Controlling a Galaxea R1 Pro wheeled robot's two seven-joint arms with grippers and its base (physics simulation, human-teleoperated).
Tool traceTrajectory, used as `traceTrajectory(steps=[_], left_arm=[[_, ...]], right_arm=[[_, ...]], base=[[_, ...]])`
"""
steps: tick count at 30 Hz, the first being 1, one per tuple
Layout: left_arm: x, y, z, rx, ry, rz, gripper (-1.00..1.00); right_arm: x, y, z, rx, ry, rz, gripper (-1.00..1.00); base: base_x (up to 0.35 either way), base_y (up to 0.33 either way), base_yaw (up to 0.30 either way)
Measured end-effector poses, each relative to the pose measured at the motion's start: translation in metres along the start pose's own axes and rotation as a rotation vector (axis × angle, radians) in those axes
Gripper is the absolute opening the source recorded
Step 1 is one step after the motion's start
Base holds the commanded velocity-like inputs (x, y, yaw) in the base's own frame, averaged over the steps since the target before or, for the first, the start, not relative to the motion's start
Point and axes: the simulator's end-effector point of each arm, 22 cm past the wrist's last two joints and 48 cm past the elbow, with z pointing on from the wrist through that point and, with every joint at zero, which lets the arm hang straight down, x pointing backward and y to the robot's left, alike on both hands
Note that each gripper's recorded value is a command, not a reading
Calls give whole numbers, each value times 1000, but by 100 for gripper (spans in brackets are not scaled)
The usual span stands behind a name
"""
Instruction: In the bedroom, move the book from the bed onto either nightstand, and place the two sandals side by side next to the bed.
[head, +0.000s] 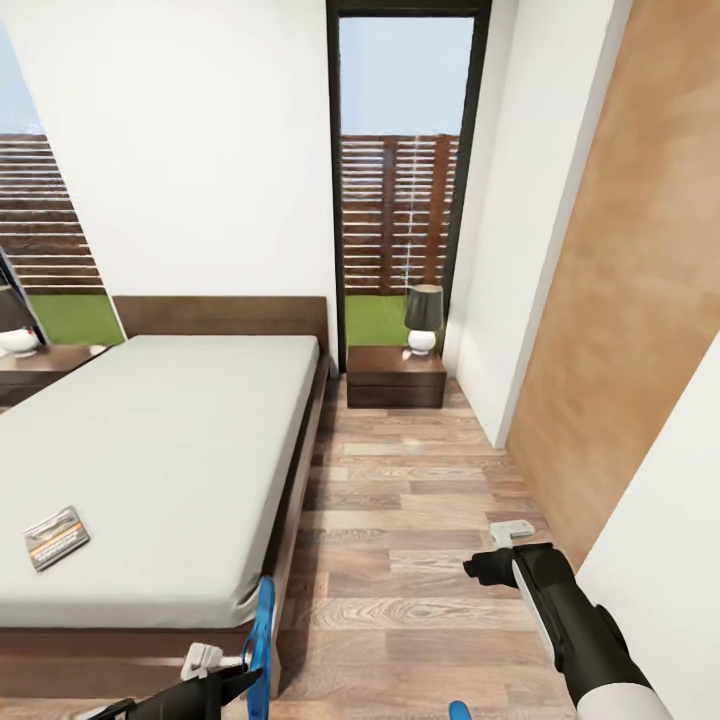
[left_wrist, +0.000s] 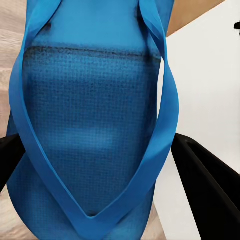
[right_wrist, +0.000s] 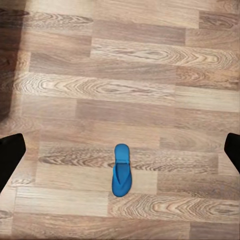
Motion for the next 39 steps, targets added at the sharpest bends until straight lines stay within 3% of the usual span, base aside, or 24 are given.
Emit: traceTrajectory(steps=[39], left_arm=[[0, 0, 0, 2, 0, -2, -100]], right_arm=[[-2, 0, -1, 1, -5, -1, 100]], base=[[3, 0, 0]])
